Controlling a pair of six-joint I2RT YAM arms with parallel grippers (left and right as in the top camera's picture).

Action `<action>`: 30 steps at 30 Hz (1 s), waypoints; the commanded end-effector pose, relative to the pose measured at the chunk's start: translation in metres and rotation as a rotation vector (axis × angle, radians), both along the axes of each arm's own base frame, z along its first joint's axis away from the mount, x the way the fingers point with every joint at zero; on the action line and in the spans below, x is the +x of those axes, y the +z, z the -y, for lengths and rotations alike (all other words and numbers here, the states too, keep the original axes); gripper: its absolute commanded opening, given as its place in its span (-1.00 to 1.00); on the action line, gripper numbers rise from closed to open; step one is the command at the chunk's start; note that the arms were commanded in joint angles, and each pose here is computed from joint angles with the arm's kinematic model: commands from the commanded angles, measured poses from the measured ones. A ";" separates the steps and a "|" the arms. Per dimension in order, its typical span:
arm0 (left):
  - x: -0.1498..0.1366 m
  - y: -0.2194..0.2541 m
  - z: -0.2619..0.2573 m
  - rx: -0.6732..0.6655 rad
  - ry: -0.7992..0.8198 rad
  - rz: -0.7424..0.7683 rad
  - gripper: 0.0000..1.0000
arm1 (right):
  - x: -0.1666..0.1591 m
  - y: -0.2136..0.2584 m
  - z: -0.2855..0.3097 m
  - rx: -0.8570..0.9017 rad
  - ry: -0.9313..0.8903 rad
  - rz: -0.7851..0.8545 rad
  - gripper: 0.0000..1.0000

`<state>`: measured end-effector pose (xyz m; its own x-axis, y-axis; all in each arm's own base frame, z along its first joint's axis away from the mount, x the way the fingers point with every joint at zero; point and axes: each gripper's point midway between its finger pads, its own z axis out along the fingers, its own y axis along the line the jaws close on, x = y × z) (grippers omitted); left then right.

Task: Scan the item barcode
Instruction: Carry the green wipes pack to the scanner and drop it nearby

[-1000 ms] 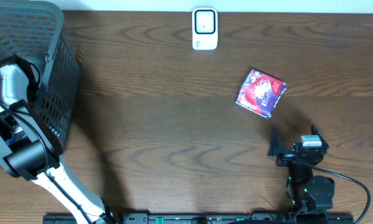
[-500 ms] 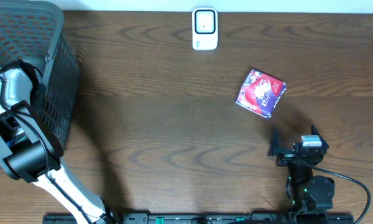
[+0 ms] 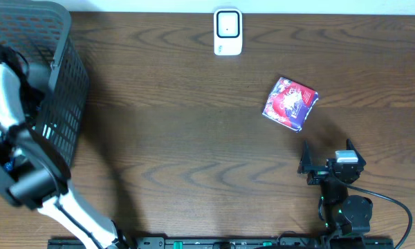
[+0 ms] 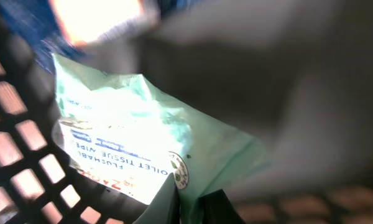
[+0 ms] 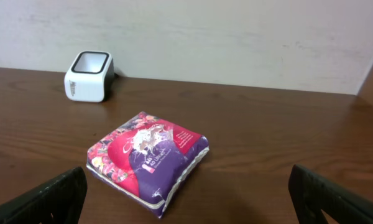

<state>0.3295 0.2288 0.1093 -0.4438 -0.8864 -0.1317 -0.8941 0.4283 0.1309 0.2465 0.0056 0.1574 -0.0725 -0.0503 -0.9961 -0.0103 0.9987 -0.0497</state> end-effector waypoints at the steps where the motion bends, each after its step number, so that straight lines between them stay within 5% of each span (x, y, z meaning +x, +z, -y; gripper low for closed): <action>1: 0.016 0.109 0.004 0.122 -0.022 0.327 -0.85 | 0.000 -0.001 0.002 -0.011 -0.009 -0.001 0.99; 8: 0.016 0.252 0.055 0.210 -0.152 0.816 -0.85 | 0.000 -0.001 0.002 -0.011 -0.009 -0.001 0.99; 11: 0.021 0.311 0.135 0.105 -0.377 1.056 -0.86 | 0.000 -0.001 0.002 -0.012 -0.009 -0.001 0.99; 14: 0.027 0.323 0.196 0.023 -0.548 1.111 -0.85 | 0.000 -0.001 0.002 -0.012 -0.009 -0.001 0.98; 22: 0.056 0.265 0.365 -0.057 -1.124 0.950 -0.86 | 0.000 -0.001 0.002 -0.012 -0.009 -0.001 0.98; 30: 0.086 0.131 0.476 -0.171 -1.373 0.659 -0.86 | 0.000 -0.001 0.002 -0.011 -0.009 -0.001 0.99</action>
